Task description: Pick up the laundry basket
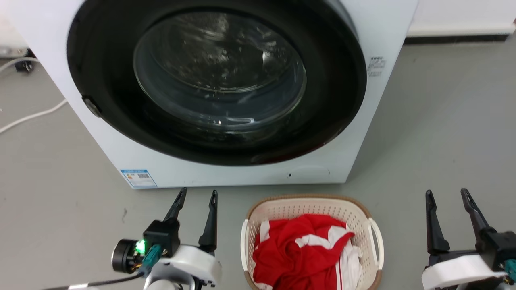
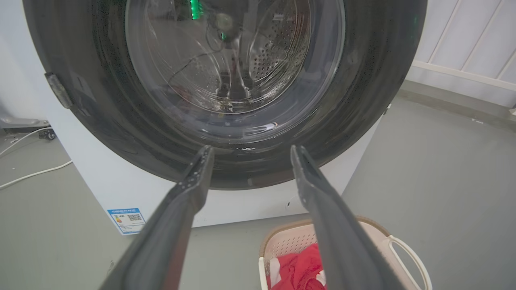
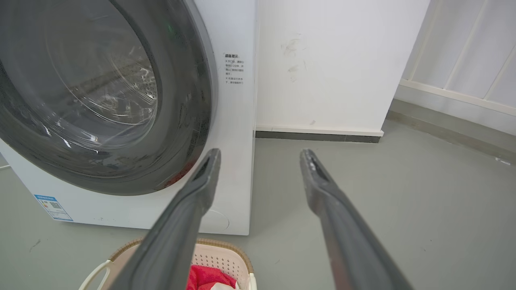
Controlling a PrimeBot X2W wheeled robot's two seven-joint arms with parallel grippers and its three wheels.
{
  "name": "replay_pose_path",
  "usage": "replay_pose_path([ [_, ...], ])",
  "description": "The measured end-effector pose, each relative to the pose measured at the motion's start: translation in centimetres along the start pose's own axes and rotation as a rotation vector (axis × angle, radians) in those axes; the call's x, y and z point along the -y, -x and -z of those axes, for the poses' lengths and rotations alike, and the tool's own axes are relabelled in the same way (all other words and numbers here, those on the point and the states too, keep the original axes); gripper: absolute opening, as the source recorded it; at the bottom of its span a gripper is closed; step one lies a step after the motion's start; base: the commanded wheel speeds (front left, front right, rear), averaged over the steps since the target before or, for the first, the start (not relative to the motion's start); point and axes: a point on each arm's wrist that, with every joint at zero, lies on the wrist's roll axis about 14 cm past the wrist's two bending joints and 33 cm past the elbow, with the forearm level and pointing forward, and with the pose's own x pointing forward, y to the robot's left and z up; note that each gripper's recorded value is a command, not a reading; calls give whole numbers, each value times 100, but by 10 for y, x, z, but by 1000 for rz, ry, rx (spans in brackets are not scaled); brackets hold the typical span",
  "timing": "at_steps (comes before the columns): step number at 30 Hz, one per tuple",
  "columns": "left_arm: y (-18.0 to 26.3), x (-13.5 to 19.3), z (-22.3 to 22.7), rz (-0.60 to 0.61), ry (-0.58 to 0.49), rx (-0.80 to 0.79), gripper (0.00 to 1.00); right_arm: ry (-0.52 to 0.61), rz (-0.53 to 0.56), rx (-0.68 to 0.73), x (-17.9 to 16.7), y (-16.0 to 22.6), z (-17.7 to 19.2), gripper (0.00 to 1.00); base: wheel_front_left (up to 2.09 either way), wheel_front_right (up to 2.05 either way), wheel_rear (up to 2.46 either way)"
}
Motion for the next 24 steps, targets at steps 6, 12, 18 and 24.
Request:
replay_pose_path([
  [6, -25, 11, 52, 59, 3, -158, 100, 46, 22, -127, 10, -17, 43, 100, 0, 0, 0],
  [12, -41, 19, 111, 120, 10, -339, 100, 76, 19, -303, 14, -22, 101, 100, 0, 0, 0],
  [18, -52, 21, 158, 153, 16, -476, 100, 102, -2, -460, 13, -24, 152, 100, 0, 0, 0],
  [24, -52, 22, 208, 189, 16, -634, 100, 123, -27, -599, 11, -26, 199, 100, 0, 0, 0],
])
